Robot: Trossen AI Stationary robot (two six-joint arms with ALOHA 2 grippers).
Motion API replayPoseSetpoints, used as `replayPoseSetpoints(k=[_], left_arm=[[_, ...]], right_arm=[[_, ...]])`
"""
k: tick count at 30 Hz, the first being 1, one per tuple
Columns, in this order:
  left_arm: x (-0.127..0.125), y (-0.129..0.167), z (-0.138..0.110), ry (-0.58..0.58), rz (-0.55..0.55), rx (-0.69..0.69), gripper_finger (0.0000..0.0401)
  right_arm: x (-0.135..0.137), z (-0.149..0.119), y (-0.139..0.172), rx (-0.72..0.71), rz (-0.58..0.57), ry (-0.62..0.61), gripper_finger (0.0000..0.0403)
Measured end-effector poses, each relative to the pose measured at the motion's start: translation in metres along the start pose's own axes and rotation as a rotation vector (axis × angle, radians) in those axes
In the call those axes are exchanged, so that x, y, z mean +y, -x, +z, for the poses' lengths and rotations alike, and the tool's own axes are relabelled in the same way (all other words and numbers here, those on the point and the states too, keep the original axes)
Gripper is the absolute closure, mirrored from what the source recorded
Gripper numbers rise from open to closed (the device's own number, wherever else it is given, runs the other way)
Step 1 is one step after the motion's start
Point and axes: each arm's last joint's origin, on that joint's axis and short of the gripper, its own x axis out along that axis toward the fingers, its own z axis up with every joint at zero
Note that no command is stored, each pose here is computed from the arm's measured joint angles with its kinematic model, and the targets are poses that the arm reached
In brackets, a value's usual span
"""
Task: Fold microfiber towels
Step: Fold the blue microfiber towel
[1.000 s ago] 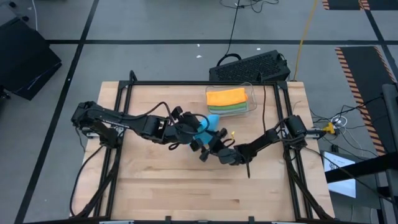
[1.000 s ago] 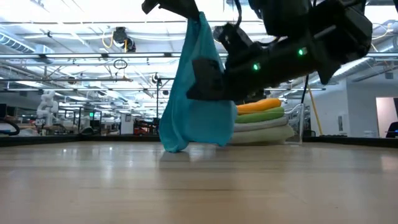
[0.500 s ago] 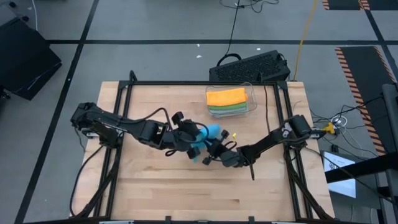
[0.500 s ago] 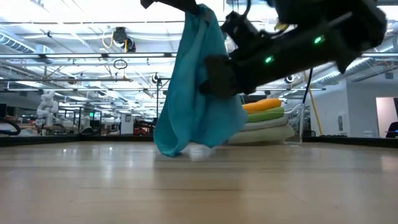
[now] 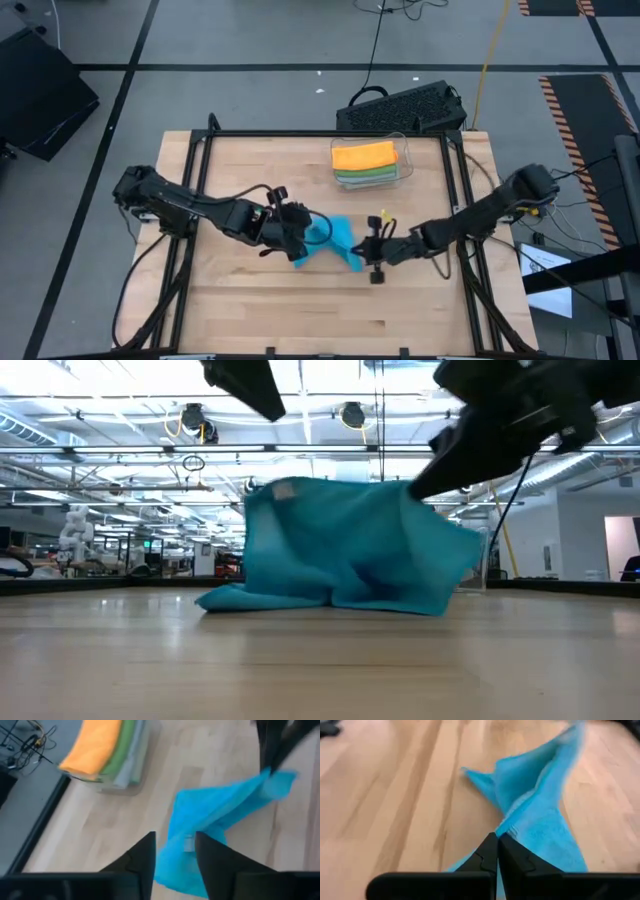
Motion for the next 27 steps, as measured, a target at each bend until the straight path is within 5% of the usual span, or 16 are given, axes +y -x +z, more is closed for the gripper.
replayPoseSetpoints(k=[8, 13, 27], left_arm=[[-0.040, -0.024, -0.032, -0.099, -0.124, -0.194, 0.0234], [-0.055, -0.027, -0.047, -0.100, -0.059, -0.346, 0.0232], [-0.079, -0.037, -0.091, -0.102, -0.068, -0.322, 0.0156]], right_arm=[[-0.023, -0.005, 0.035, -0.072, 0.041, -0.023, 0.0402], [-0.034, -0.009, 0.044, -0.097, 0.063, -0.031, 0.0402], [-0.044, -0.012, 0.045, -0.083, 0.035, -0.037, 0.0403]])
